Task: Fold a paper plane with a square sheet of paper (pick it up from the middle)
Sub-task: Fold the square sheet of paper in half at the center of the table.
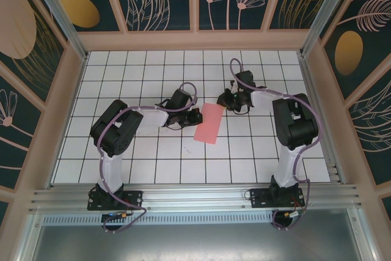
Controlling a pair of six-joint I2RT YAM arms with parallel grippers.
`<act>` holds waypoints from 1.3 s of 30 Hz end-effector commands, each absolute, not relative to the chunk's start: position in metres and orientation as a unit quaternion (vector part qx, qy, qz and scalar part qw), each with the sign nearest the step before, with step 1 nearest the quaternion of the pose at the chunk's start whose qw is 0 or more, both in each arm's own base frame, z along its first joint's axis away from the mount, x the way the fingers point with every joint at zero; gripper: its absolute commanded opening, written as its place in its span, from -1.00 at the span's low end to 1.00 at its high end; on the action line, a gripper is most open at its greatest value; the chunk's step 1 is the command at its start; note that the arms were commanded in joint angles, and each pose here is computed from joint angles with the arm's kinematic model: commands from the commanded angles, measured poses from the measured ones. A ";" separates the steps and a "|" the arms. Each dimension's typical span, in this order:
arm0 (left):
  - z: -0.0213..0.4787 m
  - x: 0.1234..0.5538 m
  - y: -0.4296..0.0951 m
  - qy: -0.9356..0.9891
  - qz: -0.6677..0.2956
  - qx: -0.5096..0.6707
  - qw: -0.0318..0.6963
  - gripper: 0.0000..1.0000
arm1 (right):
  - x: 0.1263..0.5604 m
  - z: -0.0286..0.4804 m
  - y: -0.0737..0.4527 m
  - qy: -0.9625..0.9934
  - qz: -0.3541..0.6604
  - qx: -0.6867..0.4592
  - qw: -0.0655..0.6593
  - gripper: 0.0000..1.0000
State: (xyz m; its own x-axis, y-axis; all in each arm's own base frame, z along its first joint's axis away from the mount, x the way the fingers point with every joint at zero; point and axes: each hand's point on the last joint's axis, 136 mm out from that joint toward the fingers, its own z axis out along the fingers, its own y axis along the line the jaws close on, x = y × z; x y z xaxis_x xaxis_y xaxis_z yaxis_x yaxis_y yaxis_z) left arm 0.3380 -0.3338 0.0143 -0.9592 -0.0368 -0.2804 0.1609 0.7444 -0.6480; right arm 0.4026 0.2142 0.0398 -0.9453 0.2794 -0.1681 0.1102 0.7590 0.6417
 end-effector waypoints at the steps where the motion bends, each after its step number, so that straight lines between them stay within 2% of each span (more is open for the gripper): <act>1: -0.025 0.308 -0.307 0.952 -0.294 0.013 0.080 -0.86 | 0.403 0.020 0.211 0.938 0.306 0.117 0.113 -0.66; 8: -0.026 0.307 -0.307 0.952 -0.294 0.014 0.078 -0.86 | 0.401 0.007 0.206 0.946 0.283 0.123 0.097 -0.66; 17: -0.025 0.307 -0.305 0.953 -0.293 0.011 0.082 -0.86 | 0.383 0.062 0.224 0.925 0.346 0.088 0.129 -0.64; 30: -0.025 0.307 -0.306 0.952 -0.295 0.013 0.080 -0.86 | 0.351 0.005 0.224 0.943 0.307 0.105 0.077 -0.65; 39: -0.023 0.308 -0.307 0.951 -0.296 0.013 0.082 -0.86 | 0.333 0.054 0.246 0.923 0.364 0.068 0.102 -0.63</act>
State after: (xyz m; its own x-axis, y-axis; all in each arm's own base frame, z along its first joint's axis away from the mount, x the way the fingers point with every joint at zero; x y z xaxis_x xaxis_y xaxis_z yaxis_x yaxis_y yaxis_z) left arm 0.3363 -0.3320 0.0146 -0.9582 -0.0387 -0.2834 0.1615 0.7447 -0.6475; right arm 0.3440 0.2351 0.0346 -0.9694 0.2116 -0.1246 0.0830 0.7600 0.6446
